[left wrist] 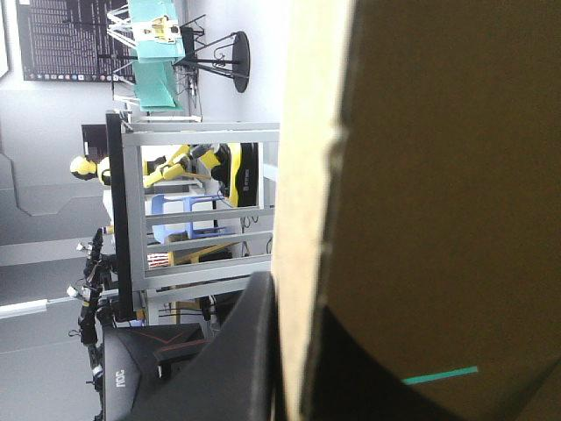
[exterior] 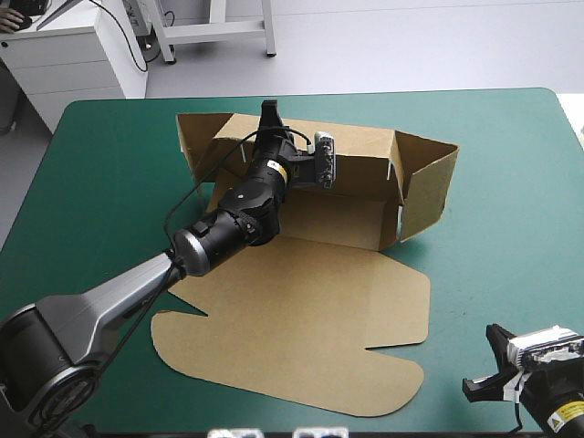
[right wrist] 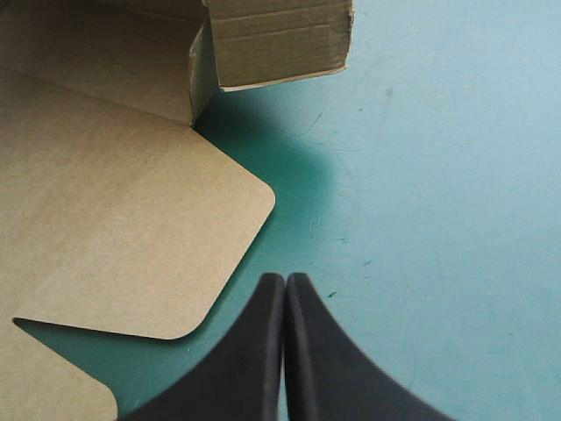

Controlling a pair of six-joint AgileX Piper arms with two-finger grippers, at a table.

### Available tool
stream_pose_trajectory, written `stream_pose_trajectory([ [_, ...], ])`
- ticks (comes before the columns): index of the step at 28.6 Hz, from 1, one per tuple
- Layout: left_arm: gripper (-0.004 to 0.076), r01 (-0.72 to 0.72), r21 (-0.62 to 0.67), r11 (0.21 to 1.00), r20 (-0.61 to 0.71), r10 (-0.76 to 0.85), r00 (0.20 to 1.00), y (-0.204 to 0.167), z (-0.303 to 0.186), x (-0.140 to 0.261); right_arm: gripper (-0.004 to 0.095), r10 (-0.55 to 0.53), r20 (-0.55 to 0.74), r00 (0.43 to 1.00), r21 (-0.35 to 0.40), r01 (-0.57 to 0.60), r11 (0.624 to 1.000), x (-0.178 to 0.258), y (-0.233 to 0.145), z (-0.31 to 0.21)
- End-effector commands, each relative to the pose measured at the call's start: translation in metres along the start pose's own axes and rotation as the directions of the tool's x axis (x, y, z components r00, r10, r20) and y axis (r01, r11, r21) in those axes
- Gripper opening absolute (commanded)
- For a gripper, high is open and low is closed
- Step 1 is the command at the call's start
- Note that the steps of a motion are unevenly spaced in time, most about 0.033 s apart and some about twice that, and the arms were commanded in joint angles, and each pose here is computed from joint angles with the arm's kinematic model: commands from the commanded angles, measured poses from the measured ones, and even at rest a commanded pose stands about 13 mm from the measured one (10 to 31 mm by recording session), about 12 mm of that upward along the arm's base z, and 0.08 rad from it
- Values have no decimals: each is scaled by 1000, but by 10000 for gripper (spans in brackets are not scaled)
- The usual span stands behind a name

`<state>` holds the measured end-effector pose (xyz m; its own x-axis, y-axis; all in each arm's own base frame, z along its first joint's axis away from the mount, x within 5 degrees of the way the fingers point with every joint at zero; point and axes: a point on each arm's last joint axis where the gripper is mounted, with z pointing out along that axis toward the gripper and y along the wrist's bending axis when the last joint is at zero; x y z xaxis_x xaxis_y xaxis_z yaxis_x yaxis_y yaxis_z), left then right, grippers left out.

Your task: Fold the box

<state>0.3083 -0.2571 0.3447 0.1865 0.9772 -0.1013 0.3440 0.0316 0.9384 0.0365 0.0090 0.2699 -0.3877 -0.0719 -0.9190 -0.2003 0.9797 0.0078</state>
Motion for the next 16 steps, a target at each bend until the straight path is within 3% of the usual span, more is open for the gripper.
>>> stream_pose_trajectory([
  [1, -8, 49, -115, 992, 21, -47, 999, 26, -12, 2, -18, -6, 78, 997, 10, 5, 1000, -13, -1, -2],
  [7, -8, 108, -110, 988, -41, -113, 993, 12, 9, 6, -18, -6, 78, 997, 10, 5, 1000, -13, -1, -2],
  [12, -8, 74, -134, 988, -56, -82, 995, 10, 10, 8, -18, -6, 78, 997, 10, 5, 1000, -13, -1, -2],
  [16, -8, 113, -163, 980, -191, -144, 971, 8, 7, 19, -18, -6, 78, 997, 10, 5, 1000, -13, -1, -2],
])
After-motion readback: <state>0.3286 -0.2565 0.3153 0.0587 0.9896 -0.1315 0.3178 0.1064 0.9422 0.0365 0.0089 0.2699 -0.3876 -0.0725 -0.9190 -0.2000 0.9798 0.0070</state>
